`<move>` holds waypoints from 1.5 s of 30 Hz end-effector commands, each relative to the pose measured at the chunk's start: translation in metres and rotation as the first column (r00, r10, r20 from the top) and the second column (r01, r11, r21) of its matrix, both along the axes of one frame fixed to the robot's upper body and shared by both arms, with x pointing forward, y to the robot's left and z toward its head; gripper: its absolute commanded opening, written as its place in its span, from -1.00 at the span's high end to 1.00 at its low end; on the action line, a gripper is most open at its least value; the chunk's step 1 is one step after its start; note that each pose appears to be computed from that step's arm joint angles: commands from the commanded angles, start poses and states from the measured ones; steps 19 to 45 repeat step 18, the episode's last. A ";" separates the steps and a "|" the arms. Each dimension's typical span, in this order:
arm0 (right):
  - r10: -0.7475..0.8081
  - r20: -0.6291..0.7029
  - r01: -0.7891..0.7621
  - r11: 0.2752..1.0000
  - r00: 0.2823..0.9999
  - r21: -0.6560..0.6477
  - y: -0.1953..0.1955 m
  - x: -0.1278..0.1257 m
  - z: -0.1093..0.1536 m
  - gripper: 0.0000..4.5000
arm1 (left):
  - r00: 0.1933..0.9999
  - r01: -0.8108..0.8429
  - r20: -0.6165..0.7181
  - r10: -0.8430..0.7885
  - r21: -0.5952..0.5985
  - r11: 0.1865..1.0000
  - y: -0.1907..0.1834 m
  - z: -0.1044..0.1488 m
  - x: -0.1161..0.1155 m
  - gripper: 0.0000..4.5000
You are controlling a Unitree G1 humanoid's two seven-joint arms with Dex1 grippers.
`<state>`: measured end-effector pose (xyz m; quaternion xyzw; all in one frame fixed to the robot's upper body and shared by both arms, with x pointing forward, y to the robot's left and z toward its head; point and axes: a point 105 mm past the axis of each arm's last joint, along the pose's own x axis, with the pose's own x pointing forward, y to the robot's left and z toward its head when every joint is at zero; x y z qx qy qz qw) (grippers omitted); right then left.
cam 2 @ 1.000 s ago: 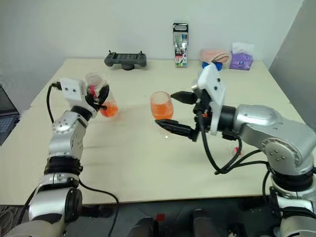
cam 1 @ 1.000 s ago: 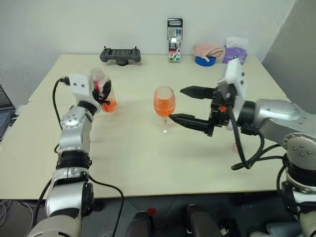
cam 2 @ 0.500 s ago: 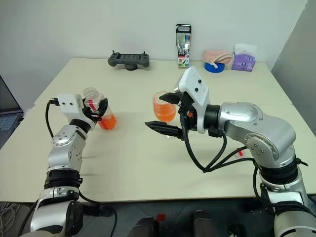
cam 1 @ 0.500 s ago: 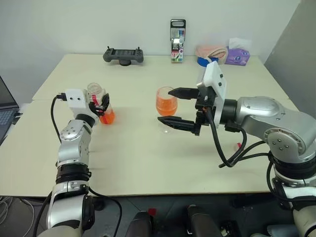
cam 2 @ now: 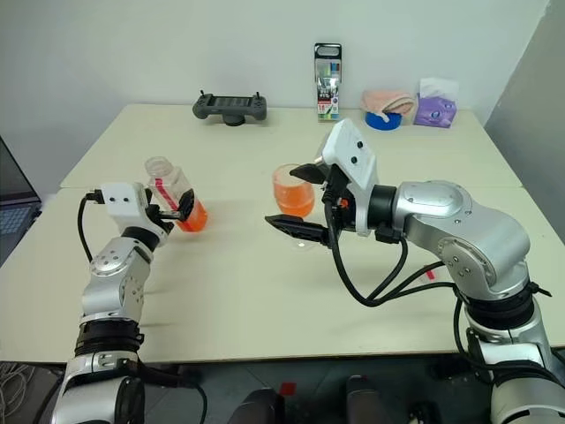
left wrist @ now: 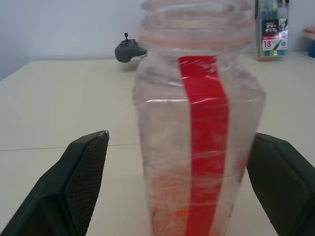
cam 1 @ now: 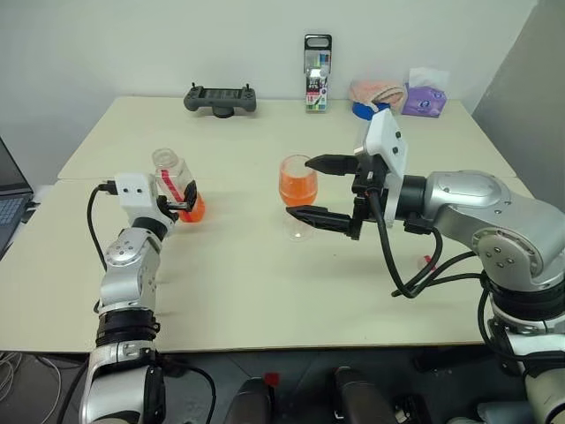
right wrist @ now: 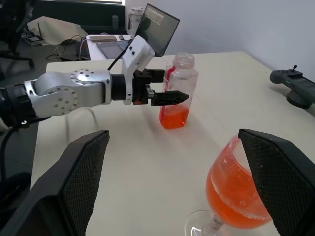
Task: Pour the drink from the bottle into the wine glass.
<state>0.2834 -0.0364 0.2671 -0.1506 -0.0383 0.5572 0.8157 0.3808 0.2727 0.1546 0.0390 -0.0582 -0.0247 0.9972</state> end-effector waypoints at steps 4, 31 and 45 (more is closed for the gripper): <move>-0.029 0.066 0.031 0.999 0.997 -0.023 -0.019 0.007 0.011 -1.00 | 0.982 0.161 0.079 -0.169 0.100 0.982 0.002 0.057 -0.034 -0.98; -0.139 -0.040 0.141 0.989 0.989 0.035 -0.094 0.013 0.011 -1.00 | 0.716 0.697 -0.114 -0.688 0.085 0.712 -0.047 0.130 -0.089 -0.98; -0.139 -0.040 0.141 0.989 0.989 0.035 -0.094 0.013 0.011 -1.00 | 0.716 0.697 -0.114 -0.688 0.085 0.712 -0.047 0.130 -0.089 -0.98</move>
